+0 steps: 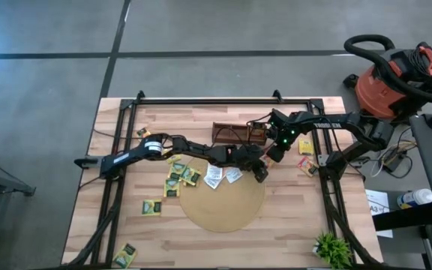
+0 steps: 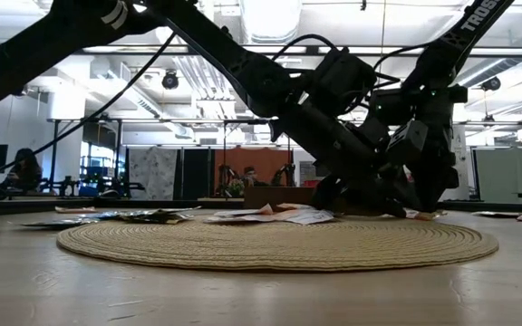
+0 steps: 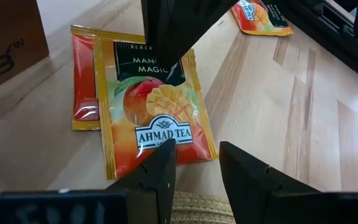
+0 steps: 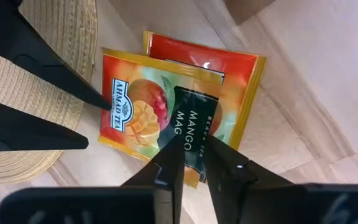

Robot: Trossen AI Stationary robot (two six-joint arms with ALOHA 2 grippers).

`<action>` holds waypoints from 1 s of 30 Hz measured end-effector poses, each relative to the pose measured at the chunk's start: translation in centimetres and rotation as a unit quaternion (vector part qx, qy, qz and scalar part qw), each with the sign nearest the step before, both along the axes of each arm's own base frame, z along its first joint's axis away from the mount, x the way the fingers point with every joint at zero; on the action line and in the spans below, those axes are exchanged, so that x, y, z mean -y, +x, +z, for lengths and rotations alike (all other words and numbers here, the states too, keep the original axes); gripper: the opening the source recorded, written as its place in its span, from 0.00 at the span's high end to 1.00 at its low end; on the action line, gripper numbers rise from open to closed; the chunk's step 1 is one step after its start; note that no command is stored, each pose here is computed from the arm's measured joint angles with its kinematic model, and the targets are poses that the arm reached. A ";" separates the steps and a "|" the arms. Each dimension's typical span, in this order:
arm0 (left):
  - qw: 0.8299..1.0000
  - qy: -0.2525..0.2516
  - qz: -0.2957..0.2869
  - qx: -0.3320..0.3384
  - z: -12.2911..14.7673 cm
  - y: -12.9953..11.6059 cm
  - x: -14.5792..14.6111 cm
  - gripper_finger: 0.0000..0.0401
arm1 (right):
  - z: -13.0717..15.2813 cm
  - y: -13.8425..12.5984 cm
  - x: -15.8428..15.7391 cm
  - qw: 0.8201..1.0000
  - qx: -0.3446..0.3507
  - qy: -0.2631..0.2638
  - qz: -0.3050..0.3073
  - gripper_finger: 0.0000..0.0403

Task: Pick & Place Tea
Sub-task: Put the mango tea bag into the right section of the wooden organizer

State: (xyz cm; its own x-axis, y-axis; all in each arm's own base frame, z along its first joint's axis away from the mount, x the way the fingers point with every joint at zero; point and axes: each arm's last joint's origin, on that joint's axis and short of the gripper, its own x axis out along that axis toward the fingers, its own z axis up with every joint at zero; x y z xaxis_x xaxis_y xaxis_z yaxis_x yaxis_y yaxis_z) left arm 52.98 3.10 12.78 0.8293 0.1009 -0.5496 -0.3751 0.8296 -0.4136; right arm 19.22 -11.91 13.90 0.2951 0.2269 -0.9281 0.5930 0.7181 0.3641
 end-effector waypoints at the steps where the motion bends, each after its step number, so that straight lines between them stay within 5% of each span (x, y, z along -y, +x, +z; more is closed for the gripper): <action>1: 1.000 0.000 0.000 0.000 0.0 0.0 0.0 0.69 | 0.0 0.0 0.0 1.000 0.000 0.000 0.000 0.87; 18: 1.000 0.000 0.000 0.000 0.0 0.0 0.0 0.69 | -0.4 0.1 0.1 0.999 0.004 -0.007 0.037 0.98; 30: 1.000 0.001 -0.001 0.019 2.4 0.0 0.3 0.69 | 5.0 0.1 0.1 0.992 0.068 -0.074 0.069 0.98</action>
